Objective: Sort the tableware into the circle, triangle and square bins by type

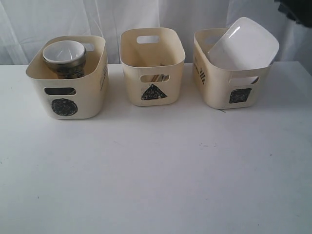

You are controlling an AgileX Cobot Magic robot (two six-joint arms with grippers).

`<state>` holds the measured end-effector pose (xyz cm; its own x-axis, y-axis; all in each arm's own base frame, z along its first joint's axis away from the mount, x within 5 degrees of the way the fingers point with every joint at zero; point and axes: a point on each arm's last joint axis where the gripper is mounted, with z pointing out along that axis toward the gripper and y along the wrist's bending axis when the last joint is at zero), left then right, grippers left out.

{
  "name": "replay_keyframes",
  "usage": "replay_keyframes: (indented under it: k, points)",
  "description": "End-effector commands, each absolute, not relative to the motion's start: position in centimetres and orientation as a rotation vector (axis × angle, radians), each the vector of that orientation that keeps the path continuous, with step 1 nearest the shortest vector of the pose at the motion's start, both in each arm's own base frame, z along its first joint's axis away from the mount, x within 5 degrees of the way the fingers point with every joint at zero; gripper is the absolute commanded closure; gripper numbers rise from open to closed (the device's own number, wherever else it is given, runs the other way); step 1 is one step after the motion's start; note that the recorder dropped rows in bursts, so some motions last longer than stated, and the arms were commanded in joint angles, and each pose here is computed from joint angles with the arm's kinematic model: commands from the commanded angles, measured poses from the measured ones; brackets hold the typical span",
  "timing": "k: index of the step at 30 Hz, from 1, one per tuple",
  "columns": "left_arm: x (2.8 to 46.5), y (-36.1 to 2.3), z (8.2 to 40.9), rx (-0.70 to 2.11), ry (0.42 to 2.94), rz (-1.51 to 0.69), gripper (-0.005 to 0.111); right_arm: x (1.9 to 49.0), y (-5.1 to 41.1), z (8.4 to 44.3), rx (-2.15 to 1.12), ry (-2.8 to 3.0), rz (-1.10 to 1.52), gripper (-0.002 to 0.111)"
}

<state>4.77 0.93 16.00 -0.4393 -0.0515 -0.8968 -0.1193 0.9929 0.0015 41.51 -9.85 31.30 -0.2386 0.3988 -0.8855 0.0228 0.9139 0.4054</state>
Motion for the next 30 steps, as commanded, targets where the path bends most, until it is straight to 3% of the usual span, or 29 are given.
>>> replay_keyframes:
  k: [1,2,9,13,24,30]
  points:
    - [4.6,0.9,15.6,-0.124,2.056,0.072,0.107,37.9,-6.4,36.5,0.145,1.794,0.612,0.101]
    - [4.6,0.9,15.6,-0.124,2.056,0.072,0.107,37.1,-5.5,36.6,0.078,1.853,0.618,0.108]
    - [4.6,0.9,15.6,-0.124,2.056,0.072,0.107,31.3,-3.4,32.8,0.178,2.181,0.329,0.108]
    - [4.6,0.9,15.6,-0.124,2.056,0.072,0.107,25.1,-2.0,31.0,0.219,2.177,0.124,0.108]
    - [4.6,0.9,15.6,-0.124,2.056,0.072,0.107,11.1,-0.8,39.6,-0.053,1.312,-0.192,0.108]
    - [4.6,0.9,15.6,-0.124,2.056,0.072,0.107,7.4,-0.7,37.8,-0.007,1.518,-0.155,0.108]
